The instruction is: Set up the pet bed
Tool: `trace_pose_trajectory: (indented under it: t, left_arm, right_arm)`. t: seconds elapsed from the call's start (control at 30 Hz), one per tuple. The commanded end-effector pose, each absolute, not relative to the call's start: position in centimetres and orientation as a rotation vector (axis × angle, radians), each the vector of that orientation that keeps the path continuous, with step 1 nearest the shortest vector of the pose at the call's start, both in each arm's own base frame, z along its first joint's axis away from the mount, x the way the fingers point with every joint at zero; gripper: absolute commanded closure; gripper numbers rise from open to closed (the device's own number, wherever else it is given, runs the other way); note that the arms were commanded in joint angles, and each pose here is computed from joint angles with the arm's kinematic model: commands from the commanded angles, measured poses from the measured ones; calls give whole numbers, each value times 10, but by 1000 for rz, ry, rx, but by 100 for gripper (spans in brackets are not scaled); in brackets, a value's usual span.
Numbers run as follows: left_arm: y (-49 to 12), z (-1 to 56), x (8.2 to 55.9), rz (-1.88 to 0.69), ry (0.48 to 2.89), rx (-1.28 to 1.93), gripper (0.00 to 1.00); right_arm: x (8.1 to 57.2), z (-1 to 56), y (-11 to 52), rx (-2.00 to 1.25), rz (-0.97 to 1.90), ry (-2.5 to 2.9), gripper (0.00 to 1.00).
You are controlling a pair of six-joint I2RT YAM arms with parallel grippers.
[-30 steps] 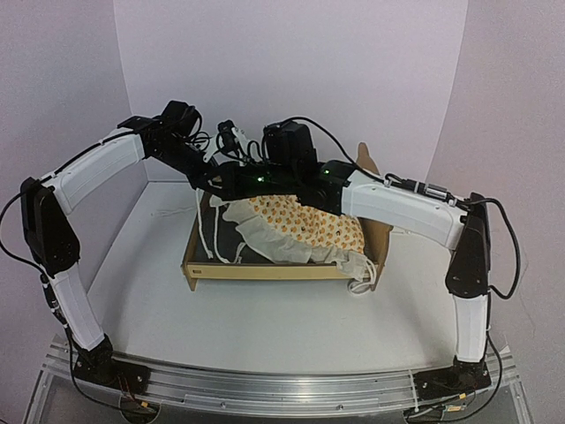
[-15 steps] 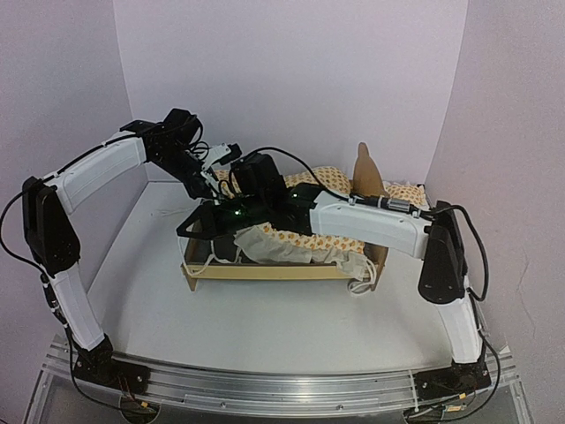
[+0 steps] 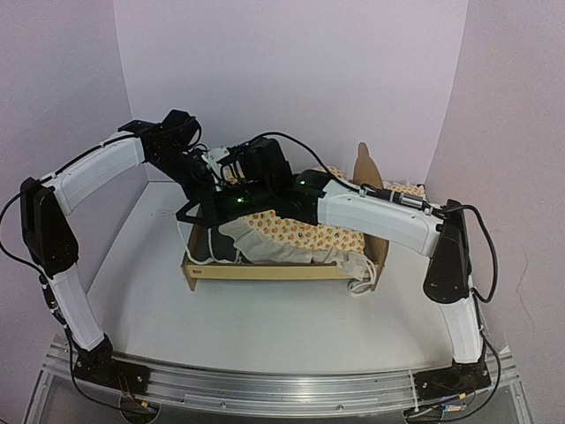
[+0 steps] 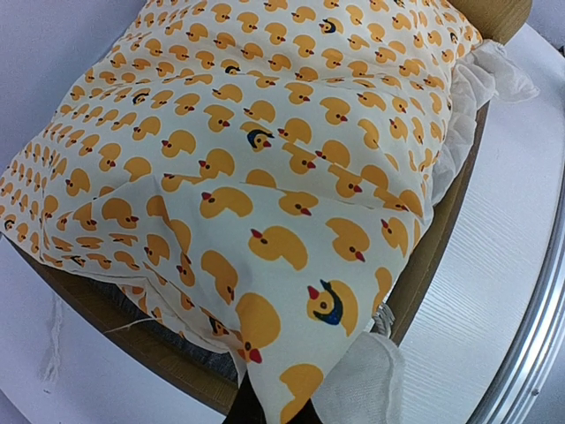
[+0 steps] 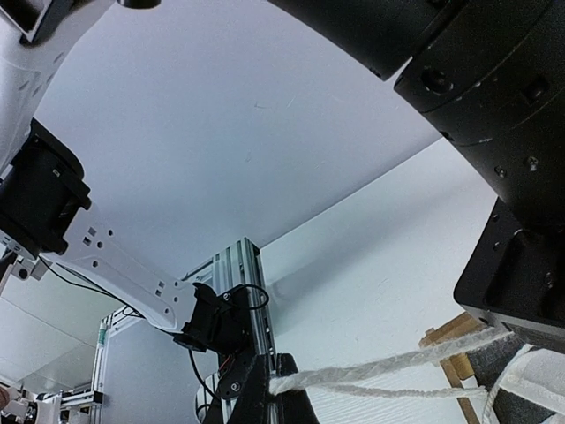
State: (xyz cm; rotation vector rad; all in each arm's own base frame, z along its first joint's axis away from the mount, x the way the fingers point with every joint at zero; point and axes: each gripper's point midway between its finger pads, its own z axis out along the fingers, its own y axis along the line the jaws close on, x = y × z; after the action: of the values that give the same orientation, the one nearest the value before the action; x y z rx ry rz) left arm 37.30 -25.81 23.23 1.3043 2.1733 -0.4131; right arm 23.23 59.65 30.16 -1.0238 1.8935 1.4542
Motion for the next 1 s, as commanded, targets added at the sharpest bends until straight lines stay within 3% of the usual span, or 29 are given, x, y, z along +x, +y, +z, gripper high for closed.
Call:
trace_pose_trajectory:
  t: [0.0,0.13,0.37,0.43,0.63,0.9,0.97]
  left_arm:
    - [-251,247,410,-285,2071,1232,100]
    - [-251,248,411,-281,2067,1227,100]
    - [-254,249,415,-281,2060,1225,100]
    - [-253,248,415,-288,2066,1221,100]
    - [-248,241,412,-292,2086,1216,100]
    - [-248,240,412,-297,2089,1214,100]
    - [-248,242,412,-296,2086,1213,100]
  right_arm:
    - [156,432,585,-1159,1633,1436,100]
    - [171,400,584,-1120,1524,1533,100]
    - [155,422,586,-1204,1579,1413,100]
    - [157,398,585,-1225,1518,1459,100]
    - [143,251,581,-1399,1281,1719,100]
    - [131,165,576,-1500,1211,1899,100]
    - [127,139,570,-1542,1152,1955,92]
